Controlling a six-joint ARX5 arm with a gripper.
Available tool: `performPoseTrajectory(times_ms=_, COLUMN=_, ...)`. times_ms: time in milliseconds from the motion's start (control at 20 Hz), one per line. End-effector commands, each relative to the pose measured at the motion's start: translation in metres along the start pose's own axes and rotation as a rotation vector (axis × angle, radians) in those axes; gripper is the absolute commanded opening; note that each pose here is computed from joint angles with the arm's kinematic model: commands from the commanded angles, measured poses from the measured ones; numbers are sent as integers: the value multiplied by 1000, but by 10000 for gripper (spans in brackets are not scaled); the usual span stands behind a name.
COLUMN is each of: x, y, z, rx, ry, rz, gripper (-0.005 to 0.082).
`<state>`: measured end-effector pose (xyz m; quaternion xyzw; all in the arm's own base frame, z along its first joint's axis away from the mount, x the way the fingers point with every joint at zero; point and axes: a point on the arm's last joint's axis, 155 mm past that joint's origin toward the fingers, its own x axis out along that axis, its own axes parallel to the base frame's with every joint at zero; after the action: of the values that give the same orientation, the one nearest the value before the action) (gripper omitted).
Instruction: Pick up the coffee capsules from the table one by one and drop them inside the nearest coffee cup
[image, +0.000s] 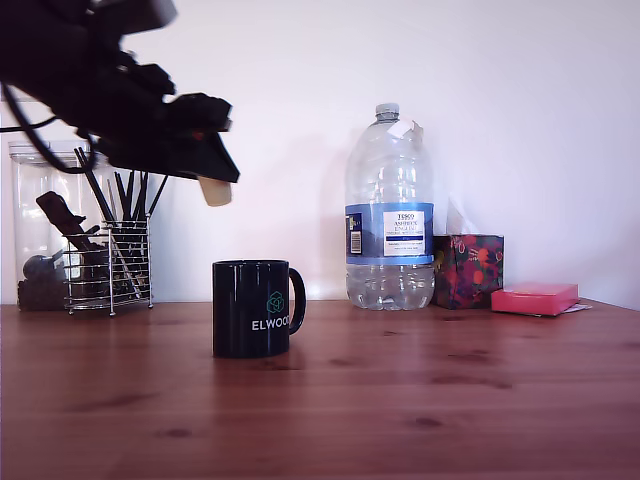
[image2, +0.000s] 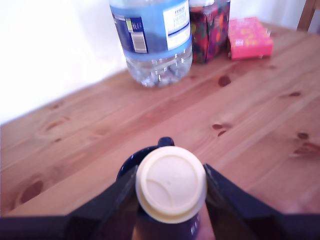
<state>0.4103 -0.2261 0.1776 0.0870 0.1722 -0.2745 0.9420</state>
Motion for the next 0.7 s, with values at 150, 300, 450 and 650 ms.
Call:
performPoseTrajectory(times_ms=150, x=34, y=13, z=-6, rx=-45, ry=116, rz=-14, gripper=252)
performPoseTrajectory(times_ms=300, x=53, y=20, z=-14, rx=-111, ry=198, rz=-40, gripper=252)
performPoseTrajectory(times_ms=450, x=66, y=21, z=-27, rx=-173, ry=296, rz=-84, gripper=252)
performPoseTrajectory(times_ms=650, x=78, y=18, z=-46, rx=-230, ry=408, rz=-123, gripper=253)
